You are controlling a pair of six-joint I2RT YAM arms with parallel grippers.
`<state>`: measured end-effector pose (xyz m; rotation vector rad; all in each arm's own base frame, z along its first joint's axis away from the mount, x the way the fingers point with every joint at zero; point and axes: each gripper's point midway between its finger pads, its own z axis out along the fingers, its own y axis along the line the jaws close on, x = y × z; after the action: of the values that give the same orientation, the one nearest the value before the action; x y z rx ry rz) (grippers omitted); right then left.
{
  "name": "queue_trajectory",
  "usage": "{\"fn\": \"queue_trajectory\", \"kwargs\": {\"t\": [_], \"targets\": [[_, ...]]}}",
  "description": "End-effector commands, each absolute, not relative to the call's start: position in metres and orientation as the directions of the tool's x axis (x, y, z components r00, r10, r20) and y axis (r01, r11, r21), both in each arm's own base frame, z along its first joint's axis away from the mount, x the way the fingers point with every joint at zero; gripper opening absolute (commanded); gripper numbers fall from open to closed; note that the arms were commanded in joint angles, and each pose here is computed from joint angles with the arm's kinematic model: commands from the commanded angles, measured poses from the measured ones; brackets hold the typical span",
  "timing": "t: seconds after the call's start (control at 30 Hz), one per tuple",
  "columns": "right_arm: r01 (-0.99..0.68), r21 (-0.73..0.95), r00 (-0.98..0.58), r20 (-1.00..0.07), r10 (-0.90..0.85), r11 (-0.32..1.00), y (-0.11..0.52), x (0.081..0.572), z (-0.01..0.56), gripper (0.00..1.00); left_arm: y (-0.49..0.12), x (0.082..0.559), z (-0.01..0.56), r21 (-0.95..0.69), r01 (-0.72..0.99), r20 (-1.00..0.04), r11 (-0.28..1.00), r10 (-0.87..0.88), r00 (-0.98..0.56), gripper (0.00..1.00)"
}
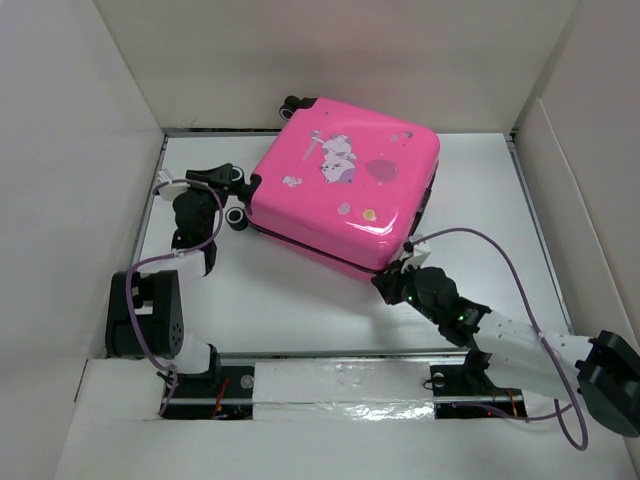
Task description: Pack the luggage
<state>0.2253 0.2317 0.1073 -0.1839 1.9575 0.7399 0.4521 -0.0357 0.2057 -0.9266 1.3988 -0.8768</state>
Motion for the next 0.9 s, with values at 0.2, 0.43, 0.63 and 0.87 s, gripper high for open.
{"fn": "queue_trajectory", "kwargs": {"t": [0.2,0.43,0.63,0.87], "targets": [[-0.608,0.39,-0.466,-0.881,0.087,0.692,0.287,0.189,0.169,0.0,-0.096,0.399,0.262,-0.835,0.221,-0.522,0.504,-0.852,-0.029,0.0],[-0.561,0.373,-0.387,-0.907,0.164,0.739,0.232,0.233,0.219,0.0,-0.126,0.349,0.232,-0.827,0.251,-0.544,0.503,-0.828,-0.133,0.0],[-0.555,0.304,-0.302,-0.941,0.153,0.774,0.174,0.267,0.254,0.0,-0.179,0.312,0.204,-0.807,0.279,-0.585,0.52,-0.769,-0.257,0.0],[-0.624,0.479,-0.437,-0.869,0.232,0.618,0.27,0.213,0.206,0.0,-0.223,0.297,0.189,-0.811,0.31,-0.583,0.496,-0.731,-0.354,0.0]]}}
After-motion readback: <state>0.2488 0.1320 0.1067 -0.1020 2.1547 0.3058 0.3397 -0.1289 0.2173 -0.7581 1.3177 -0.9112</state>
